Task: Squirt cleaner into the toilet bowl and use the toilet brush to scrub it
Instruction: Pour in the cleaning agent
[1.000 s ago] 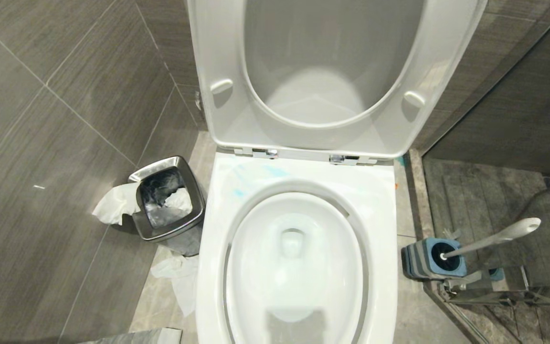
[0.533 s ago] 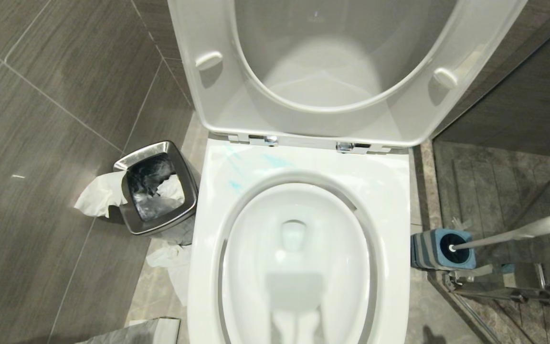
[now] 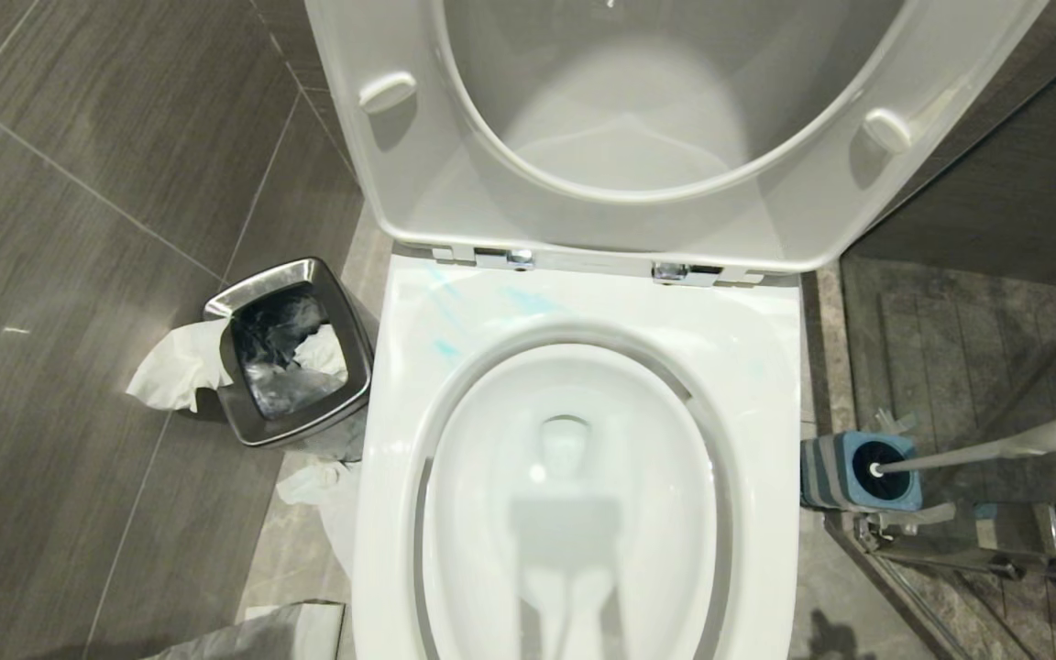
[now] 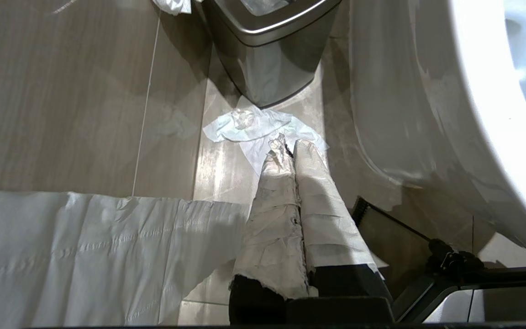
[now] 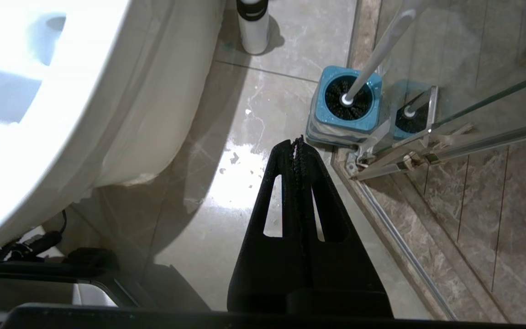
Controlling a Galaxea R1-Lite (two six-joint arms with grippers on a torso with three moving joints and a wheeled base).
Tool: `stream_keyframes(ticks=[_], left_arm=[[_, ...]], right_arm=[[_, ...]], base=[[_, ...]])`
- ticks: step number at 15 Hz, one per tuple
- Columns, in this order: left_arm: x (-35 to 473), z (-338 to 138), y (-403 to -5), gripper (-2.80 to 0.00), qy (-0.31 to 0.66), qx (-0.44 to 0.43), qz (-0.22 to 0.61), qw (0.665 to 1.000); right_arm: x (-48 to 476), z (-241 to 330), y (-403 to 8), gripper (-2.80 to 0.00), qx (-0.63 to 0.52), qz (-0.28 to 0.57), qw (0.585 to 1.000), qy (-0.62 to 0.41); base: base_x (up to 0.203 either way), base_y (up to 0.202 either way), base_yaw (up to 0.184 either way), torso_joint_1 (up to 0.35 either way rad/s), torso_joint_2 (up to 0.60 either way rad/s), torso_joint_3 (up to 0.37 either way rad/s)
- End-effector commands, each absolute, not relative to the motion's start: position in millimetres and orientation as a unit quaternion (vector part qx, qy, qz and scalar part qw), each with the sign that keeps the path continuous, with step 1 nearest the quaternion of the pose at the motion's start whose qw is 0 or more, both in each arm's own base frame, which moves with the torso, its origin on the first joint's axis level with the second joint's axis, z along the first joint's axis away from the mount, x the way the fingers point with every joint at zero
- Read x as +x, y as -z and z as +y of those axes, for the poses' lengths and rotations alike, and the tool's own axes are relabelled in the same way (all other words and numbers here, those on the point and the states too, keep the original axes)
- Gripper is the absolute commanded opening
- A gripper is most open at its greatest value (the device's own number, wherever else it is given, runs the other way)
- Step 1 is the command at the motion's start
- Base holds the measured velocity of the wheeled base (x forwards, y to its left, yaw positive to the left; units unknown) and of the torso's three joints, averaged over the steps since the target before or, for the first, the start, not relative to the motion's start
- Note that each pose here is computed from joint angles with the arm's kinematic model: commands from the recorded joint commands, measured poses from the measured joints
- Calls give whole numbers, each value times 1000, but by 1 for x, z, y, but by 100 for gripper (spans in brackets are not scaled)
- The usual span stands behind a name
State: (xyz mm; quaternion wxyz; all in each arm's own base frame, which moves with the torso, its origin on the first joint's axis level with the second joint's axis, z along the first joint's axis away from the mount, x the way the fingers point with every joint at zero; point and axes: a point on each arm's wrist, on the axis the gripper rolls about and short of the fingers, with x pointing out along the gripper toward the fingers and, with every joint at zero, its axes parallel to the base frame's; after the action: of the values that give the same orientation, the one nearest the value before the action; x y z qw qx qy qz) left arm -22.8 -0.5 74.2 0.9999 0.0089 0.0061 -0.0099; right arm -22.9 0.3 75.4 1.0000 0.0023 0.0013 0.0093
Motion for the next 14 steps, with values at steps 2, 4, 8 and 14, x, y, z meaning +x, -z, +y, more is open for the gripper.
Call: stream_keyframes(ticks=[2, 4, 8, 14], left_arm=[[-23, -1, -74, -280, 10, 9, 8, 1000], [-23, -1, -74, -280, 10, 9, 7, 1000], [-23, -1, -74, -280, 10, 11, 8, 1000], [-23, 0, -74, -280, 9, 8, 8, 1000]], right_arm=[[-23, 0, -75, -280, 2, 2, 1000, -9], [-23, 0, -75, -280, 2, 2, 1000, -10], [-23, 0, -75, -280, 2, 1, 1000, -9], [-23, 0, -75, -280, 2, 2, 1000, -9]], base=[[0, 0, 0, 2, 2, -142], [0, 0, 0, 3, 3, -170], [0, 0, 0, 1, 3, -111], [0, 0, 0, 0, 0, 0]])
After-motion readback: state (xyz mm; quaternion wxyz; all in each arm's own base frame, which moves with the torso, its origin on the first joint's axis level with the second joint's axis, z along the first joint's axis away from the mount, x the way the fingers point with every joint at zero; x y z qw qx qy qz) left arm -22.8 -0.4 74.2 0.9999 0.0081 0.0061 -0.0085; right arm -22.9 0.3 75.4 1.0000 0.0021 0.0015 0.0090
